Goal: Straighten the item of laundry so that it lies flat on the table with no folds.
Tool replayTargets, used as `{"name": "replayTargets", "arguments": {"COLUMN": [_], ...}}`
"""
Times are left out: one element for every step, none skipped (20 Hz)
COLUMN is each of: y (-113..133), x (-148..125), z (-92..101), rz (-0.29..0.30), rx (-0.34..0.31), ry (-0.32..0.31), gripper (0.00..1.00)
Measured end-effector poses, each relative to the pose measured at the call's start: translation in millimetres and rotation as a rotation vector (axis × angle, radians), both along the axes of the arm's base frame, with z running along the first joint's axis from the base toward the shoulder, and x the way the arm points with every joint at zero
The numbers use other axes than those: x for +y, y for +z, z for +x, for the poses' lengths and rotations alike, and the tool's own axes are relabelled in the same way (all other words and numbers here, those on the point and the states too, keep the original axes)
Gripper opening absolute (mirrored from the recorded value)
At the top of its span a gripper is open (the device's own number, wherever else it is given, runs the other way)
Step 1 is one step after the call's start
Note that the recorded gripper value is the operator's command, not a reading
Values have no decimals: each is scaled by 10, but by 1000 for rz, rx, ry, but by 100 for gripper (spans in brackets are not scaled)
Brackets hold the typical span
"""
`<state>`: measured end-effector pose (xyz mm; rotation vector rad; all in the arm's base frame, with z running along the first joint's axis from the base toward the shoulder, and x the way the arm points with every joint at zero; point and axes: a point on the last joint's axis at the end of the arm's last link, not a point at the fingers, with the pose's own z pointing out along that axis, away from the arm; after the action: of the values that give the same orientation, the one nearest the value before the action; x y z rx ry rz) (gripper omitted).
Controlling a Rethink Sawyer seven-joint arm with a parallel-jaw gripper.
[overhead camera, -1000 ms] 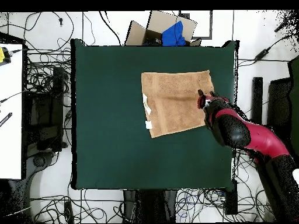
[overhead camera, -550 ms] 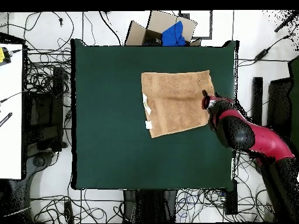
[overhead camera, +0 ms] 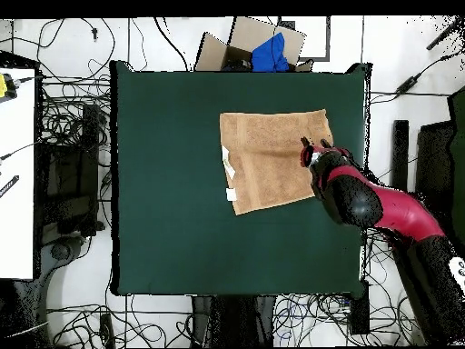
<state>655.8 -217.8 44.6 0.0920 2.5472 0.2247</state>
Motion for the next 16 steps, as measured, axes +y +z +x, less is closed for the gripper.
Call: {"name": "replayTargets", "arguments": {"y": [-2, -4, -7, -10, -15, -21, -28, -38, -46, -54, -74, -94, -117, -135, -160, -185], "x": [40, 62, 76, 89, 100, 106, 111, 112, 111, 112, 111, 105, 95, 85, 68, 50], "z": [12, 18, 20, 21, 21, 16, 11, 1, -8, -15, -36, -56, -81, -102, -130, -159], "rz": [0, 0, 0, 0, -2, -6, -10, -15, -20, -24, -33, -41, -50, -55, -62, -68], "rx": [0, 1, 1, 2, 2, 1, 1, 1, 0, 0, 1, 2, 5, 8, 12, 16], "ry": [6, 9, 12, 14, 17, 22, 27, 33, 38, 41, 50, 57, 64, 67, 70, 72], "gripper": [100, 100, 100, 100, 100, 100, 100, 100, 100, 100, 100, 100, 100, 100, 100, 100]}}
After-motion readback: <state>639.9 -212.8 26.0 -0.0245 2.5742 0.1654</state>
